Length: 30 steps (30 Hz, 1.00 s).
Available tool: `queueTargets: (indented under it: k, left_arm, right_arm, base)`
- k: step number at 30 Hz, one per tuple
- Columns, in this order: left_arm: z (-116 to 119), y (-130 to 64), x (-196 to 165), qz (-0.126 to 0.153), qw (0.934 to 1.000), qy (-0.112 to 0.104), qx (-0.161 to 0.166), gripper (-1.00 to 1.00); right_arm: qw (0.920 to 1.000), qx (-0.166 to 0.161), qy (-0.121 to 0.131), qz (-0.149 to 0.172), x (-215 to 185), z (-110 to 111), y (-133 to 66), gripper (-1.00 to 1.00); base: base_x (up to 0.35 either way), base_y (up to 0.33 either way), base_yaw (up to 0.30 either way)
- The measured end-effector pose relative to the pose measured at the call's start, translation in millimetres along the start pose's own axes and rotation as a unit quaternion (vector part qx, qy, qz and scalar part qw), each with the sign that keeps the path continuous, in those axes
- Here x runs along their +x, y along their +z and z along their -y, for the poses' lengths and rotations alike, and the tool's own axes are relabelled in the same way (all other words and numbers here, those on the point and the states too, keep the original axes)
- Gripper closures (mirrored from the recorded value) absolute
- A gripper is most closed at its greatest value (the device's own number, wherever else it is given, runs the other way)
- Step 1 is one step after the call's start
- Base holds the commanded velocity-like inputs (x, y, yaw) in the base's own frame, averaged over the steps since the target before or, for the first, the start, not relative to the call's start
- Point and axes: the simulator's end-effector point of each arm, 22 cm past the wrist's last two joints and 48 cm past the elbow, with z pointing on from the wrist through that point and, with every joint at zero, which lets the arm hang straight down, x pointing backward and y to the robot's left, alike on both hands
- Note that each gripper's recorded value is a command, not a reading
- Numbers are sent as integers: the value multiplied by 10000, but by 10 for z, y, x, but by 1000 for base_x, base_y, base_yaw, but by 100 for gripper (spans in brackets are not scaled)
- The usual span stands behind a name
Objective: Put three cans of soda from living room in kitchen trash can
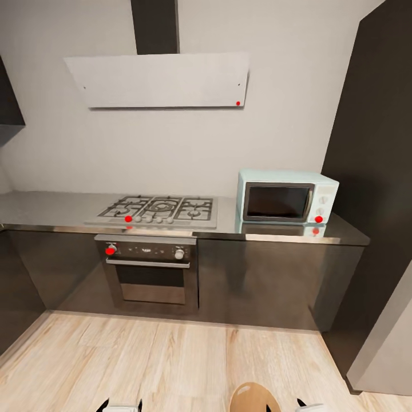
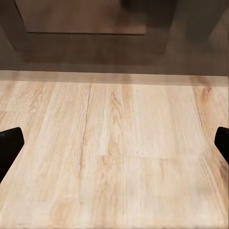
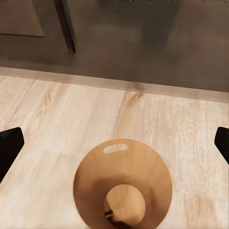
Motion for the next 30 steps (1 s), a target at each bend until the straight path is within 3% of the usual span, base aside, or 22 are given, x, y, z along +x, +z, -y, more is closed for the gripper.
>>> queueTargets:
  k: [8,10,13,14,17,21,22,30]
  left_arm:
    - [-9,-11,77,-82,10000,-20,-12,-100]
    - [-9,-11,79,-84,10000,-21,-13,-100]
    - [-8,-11,80,-86,10000,-19,-11,-100]
    - [-8,-11,81,-87,10000,-17,-8,-100]
    - [-7,-10,80,-86,10000,-16,-7,-100]
    - [-11,-7,75,-81,10000,-22,-11,-100]
    - [-12,-6,74,-81,10000,-20,-12,-100]
    - [-16,-6,73,-80,10000,-14,-15,-100]
  right_arm:
    - [9998,-63,-29,179,-272,-36,71,-100]
    - [10000,-65,-2,68,-316,-32,94,-100]
    - [9990,-51,117,-437,-307,-12,152,-100]
    - [9970,-41,199,-750,-365,7,214,-100]
    - [9928,-33,329,-1147,-561,52,351,-100]
    - [9778,-41,642,-1994,-1156,133,647,-100]
    - [9703,-34,742,-2301,-1318,154,709,-100]
    - [9568,-89,942,-2748,-2078,207,1064,-100]
  base:
    - [0,0,0]
    - [0,0,0]
    - [0,0,0]
    - [0,0,0]
    - [0,0,0]
    - [0,0,0]
    - [0,0,0]
    - [0,0,0]
